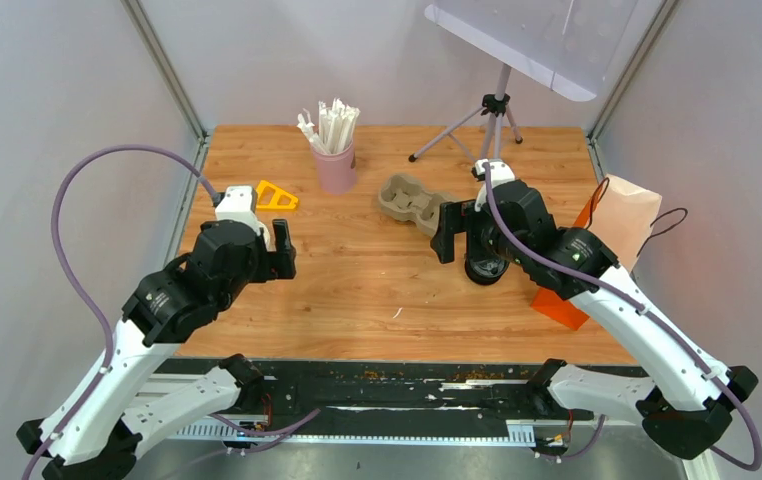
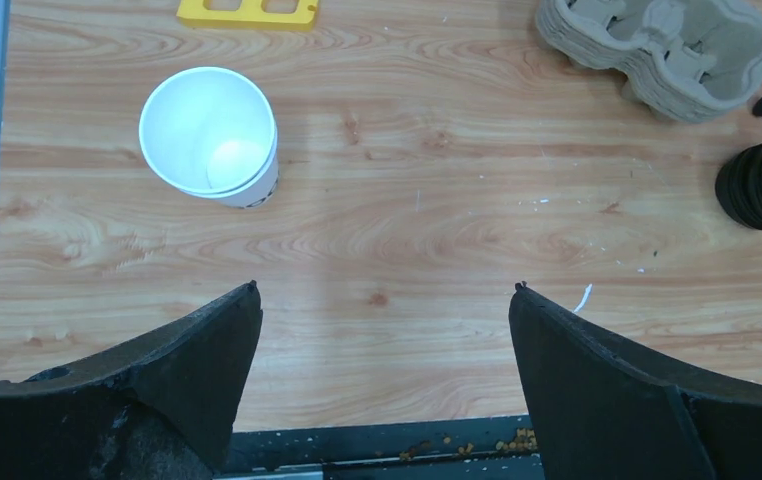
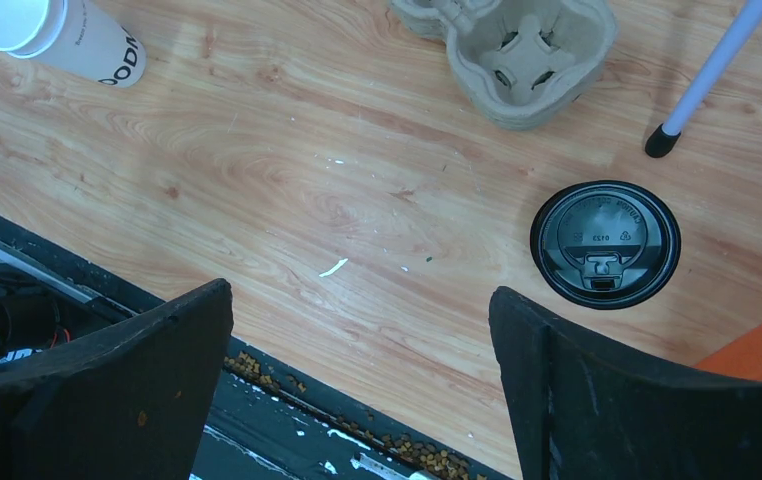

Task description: Pack the takeout coffee

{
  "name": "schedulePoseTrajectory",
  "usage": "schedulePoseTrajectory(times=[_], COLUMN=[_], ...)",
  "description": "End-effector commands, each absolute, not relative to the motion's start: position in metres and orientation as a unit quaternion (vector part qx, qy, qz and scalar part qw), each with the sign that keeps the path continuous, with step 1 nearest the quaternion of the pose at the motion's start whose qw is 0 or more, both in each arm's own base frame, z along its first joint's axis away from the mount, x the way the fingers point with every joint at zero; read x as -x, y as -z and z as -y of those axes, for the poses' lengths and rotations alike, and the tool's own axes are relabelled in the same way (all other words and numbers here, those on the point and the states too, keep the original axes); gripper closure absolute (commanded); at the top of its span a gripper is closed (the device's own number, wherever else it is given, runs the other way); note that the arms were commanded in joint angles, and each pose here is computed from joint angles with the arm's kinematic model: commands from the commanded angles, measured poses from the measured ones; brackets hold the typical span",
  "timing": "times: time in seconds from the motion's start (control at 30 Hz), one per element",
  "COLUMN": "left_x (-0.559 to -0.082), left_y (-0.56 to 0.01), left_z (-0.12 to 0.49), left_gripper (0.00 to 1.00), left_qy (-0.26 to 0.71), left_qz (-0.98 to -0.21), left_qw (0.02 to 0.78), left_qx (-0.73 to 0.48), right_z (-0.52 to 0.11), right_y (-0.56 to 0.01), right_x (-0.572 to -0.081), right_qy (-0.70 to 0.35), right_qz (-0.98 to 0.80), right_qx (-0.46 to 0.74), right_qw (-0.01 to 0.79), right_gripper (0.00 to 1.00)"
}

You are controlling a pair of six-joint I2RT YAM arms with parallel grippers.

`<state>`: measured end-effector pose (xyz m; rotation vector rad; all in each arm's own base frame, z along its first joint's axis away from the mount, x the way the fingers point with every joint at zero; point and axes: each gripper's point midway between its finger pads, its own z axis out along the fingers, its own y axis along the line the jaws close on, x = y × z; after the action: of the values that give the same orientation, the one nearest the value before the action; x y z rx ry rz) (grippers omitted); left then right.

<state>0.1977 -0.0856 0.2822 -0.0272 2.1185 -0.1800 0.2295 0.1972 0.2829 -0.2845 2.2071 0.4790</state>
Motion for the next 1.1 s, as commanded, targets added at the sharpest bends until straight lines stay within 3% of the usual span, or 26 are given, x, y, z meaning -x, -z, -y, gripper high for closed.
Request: schedulePoseTrajectory(times=[0.0, 0.27, 0.5, 0.8, 1.07], left_x=[-0.203, -0.224, -0.268, -0.31, -0.314], left_y=[-0.284, -0.269, -0.259, -0.214, -0.18], left_z=[0.086, 0.067, 0.029, -0.036, -0.065], left_gripper=[0.0, 0.0, 0.08, 0.36, 0.48], left_qy=[0.066, -0.008, -0.019, -0.024, -0.053], left_qz=[-0.87, -0.887, -0.906, -0.906, -0.909], left_qw=[0.489, 0.46, 0.411, 0.351, 0.322], left_qx=[0.018, 0.033, 0.099, 0.236, 0.259], right_z=[-0.2, -0.208, -0.215, -0.229, -0.229], right_y=[-0.298, -0.3, -0.321, -0.344, -0.337], right_x=[-0.232, -0.23, -0.22, -0.204, -0.203], right_qy=[-0.21, -0.234, -0.281, -0.344, -0.339], right_qz=[-0.865, -0.851, -0.819, -0.782, -0.788], right_qx=[0.102, 0.123, 0.14, 0.174, 0.177], right_qw=[0.444, 0.453, 0.481, 0.489, 0.482], right_gripper=[0.0, 0.0, 0.0, 0.0, 0.0])
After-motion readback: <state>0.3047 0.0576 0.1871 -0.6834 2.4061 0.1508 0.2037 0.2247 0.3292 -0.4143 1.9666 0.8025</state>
